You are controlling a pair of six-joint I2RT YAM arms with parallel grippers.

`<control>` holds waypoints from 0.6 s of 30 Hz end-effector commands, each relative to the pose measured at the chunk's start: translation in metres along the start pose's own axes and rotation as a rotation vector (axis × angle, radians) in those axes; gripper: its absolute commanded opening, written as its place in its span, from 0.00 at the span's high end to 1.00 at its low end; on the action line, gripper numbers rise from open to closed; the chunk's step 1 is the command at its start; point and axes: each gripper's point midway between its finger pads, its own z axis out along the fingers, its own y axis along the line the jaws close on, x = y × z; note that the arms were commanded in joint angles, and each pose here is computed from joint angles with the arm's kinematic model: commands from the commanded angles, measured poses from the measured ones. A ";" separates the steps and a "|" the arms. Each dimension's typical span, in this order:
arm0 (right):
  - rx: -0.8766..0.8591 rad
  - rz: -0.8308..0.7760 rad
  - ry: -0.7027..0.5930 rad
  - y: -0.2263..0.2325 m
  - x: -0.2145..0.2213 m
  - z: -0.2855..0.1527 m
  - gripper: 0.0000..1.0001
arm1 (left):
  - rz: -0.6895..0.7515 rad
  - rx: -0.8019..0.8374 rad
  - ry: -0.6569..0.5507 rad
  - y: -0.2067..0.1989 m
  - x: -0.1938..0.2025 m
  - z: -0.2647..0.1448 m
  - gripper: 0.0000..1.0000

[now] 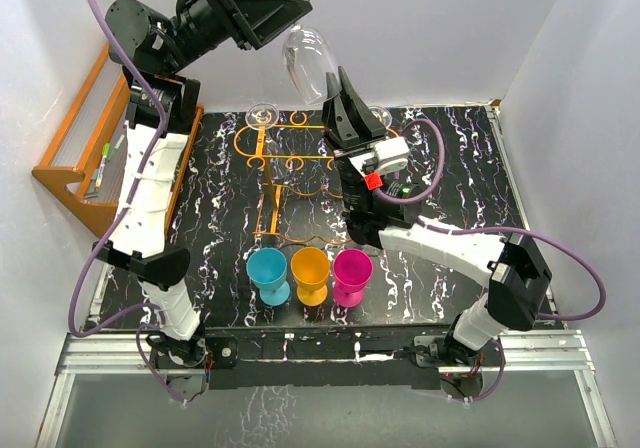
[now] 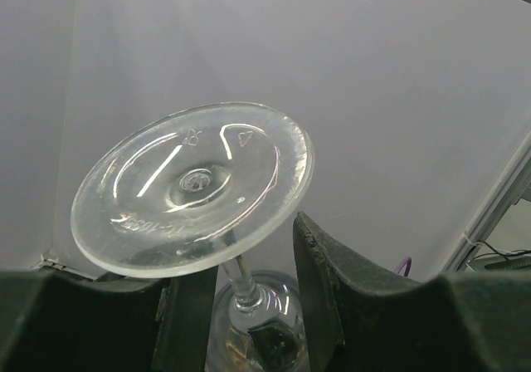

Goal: Place the wine glass upside down on the wine glass rack

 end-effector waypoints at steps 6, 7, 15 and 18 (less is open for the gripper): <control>0.124 0.029 -0.165 -0.038 -0.057 0.013 0.92 | 0.050 0.057 -0.032 -0.043 -0.019 -0.010 0.46; 0.126 0.028 -0.168 -0.038 -0.058 0.014 0.92 | 0.051 0.058 -0.033 -0.043 -0.020 -0.010 0.45; 0.135 0.022 -0.183 -0.043 -0.065 0.015 0.92 | 0.033 0.048 -0.035 -0.042 -0.022 -0.013 0.36; 0.138 0.023 -0.195 -0.045 -0.069 0.015 0.92 | 0.014 0.042 -0.027 -0.037 -0.018 -0.013 0.34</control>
